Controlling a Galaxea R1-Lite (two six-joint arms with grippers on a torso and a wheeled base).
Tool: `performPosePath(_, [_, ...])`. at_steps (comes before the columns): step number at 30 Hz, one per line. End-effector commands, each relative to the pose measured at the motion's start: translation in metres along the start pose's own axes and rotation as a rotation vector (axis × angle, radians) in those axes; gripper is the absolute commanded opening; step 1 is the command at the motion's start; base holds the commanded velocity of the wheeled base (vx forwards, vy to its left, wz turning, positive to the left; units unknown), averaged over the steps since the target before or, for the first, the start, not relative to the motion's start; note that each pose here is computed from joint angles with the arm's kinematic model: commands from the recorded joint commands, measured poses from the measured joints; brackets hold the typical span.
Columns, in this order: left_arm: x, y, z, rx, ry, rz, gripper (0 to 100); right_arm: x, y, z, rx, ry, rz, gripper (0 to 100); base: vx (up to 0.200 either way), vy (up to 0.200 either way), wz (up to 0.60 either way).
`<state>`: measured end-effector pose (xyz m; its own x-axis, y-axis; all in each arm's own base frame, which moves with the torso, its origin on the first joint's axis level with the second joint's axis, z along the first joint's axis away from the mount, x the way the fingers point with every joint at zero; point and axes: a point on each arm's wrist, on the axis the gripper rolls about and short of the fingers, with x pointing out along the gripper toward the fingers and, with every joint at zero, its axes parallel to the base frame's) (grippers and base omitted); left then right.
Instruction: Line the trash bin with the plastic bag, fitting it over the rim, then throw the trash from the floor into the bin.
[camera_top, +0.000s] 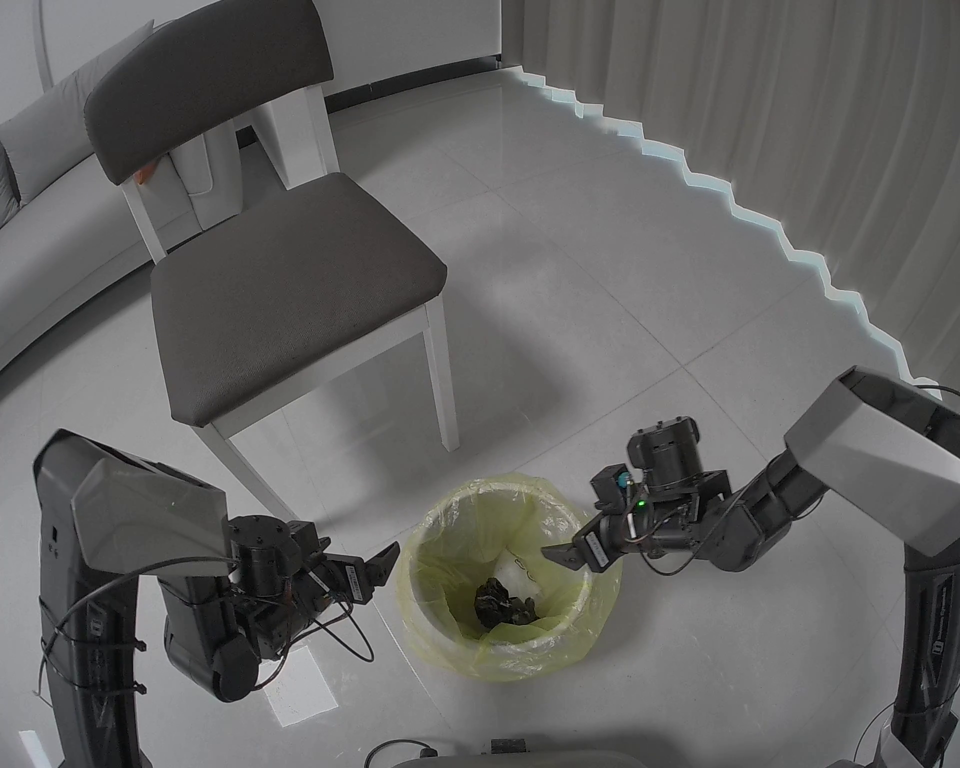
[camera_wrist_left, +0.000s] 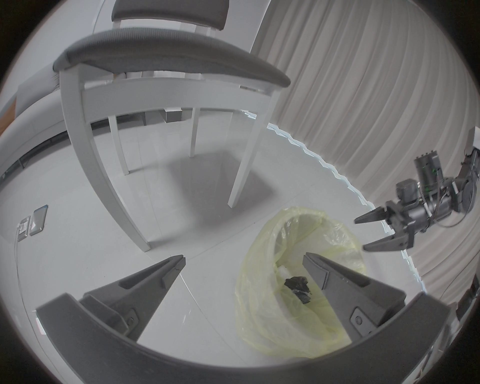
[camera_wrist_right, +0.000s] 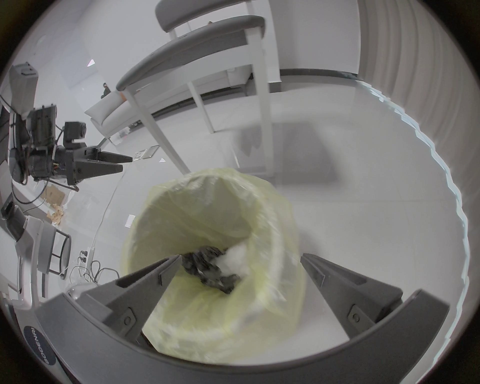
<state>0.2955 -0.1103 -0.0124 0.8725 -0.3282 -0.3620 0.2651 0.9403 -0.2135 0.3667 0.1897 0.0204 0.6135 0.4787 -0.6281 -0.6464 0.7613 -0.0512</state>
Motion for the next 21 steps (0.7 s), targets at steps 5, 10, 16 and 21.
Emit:
performPosePath(5, [0.044,0.019,-0.037,0.039,0.046,0.038,100,-0.033,-0.046,-0.022,0.048,0.042,-0.099,100,0.0,0.0,0.0])
performPosePath(10, [0.061,0.024,-0.04,0.049,0.067,0.051,100,-0.036,-0.051,-0.031,0.049,0.067,-0.108,100,0.0,0.0,0.0])
performPosePath(16, [0.074,0.025,-0.041,0.057,0.083,0.057,100,-0.034,-0.055,-0.04,0.044,0.094,-0.11,100,0.0,0.0,0.0])
performPosePath(21, [0.079,0.027,-0.035,0.084,0.067,0.059,100,-0.028,-0.057,-0.048,0.043,0.121,-0.107,100,0.0,0.0,0.0])
